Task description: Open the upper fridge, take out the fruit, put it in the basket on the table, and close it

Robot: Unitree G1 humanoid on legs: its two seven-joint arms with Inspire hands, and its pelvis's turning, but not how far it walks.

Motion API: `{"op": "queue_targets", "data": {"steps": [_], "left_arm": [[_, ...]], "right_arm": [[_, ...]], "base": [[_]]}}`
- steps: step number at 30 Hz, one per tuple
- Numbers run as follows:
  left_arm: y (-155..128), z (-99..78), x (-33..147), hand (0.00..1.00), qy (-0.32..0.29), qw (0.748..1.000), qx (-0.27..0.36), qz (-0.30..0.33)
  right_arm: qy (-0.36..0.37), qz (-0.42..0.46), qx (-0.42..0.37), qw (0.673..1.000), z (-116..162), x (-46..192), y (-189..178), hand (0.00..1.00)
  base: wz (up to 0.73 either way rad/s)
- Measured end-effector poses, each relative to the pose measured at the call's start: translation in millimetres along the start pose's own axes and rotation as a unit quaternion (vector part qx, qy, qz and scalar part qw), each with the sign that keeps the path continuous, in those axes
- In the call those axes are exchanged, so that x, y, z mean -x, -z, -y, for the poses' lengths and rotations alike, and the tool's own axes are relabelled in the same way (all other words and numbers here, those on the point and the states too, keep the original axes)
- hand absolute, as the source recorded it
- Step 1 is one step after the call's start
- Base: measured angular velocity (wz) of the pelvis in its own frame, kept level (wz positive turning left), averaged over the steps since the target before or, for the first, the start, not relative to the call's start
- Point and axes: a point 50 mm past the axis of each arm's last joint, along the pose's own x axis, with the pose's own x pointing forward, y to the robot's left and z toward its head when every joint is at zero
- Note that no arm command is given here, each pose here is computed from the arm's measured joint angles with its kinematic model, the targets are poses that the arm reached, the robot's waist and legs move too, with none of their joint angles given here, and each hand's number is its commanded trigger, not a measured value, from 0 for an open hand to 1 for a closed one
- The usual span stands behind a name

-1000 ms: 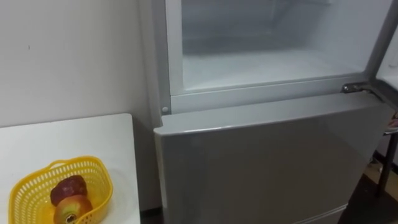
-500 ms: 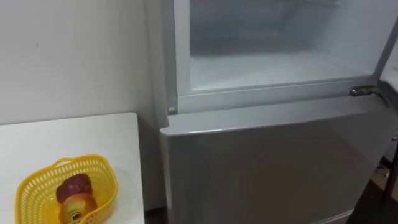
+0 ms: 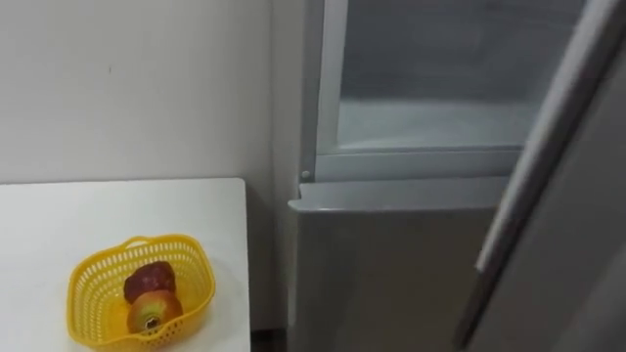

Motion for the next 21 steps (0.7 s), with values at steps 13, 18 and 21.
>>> {"op": "queue_targets", "data": {"steps": [13, 18, 21], "left_arm": [[-13.9, -5.4, -2.5, 0.00, -0.004, 1.000, -0.006, 0.018], [-12.0, -5.6, -2.6, 0.00, 0.004, 1.000, -0.008, 0.010], [-11.9, -8.0, -2.7, 0.00, 0.006, 1.000, -0.005, 0.010]], "right_arm": [[-0.081, -0.007, 0.075, 0.994, -26.9, -18.7, 21.0, 0.00], [-0.097, -0.030, 0.103, 0.989, -30.7, -32.5, 34.4, 0.00], [-0.096, -0.051, 0.098, 0.989, -30.9, -40.3, 43.9, 0.00]], "base": [[0.08], [-0.02], [-0.06]]}}
